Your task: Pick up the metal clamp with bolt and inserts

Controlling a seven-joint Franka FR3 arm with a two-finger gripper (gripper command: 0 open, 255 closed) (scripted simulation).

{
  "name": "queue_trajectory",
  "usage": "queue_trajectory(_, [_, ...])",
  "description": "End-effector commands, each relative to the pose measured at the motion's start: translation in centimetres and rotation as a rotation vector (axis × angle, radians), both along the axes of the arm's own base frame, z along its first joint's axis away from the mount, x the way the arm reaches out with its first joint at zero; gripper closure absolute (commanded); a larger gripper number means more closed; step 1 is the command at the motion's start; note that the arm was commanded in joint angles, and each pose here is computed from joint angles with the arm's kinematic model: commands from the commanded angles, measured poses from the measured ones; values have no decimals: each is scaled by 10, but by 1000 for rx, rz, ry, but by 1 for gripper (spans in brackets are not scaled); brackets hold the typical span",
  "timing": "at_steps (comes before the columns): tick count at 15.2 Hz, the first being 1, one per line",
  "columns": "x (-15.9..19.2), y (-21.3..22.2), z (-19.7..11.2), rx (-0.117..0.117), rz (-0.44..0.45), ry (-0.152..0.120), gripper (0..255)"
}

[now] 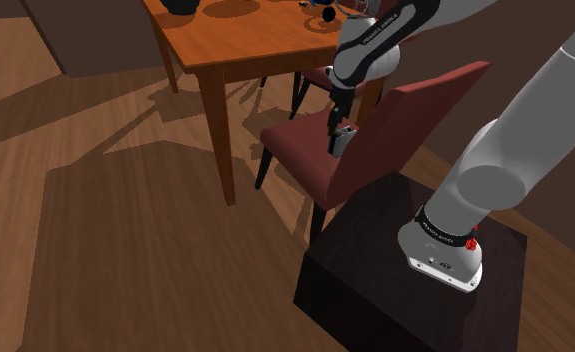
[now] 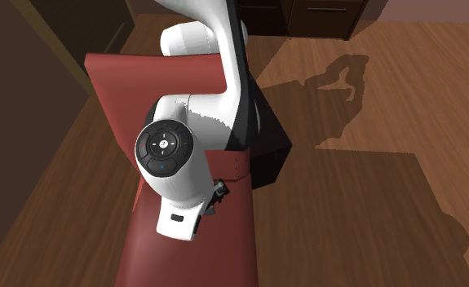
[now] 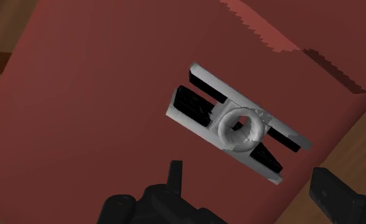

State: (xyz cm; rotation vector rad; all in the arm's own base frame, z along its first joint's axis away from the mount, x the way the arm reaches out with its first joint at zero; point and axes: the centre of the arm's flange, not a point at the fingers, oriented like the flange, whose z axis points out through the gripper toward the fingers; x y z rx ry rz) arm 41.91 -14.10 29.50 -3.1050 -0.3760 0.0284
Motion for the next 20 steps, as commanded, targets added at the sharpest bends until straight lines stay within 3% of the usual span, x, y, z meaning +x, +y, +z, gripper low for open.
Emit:
queue_trajectory(1, [-7, 5, -29, -3, 24, 45, 0])
queue_trajectory(2, [-7, 5, -29, -3, 24, 45, 0])
queue_trajectory(3, [-8, 2, -25, -4, 24, 45, 255])
queue_trajectory(10, [0, -3, -42, -3, 25, 45, 255])
queue_trajectory(20, [-7, 5, 14, -3, 24, 45, 255])
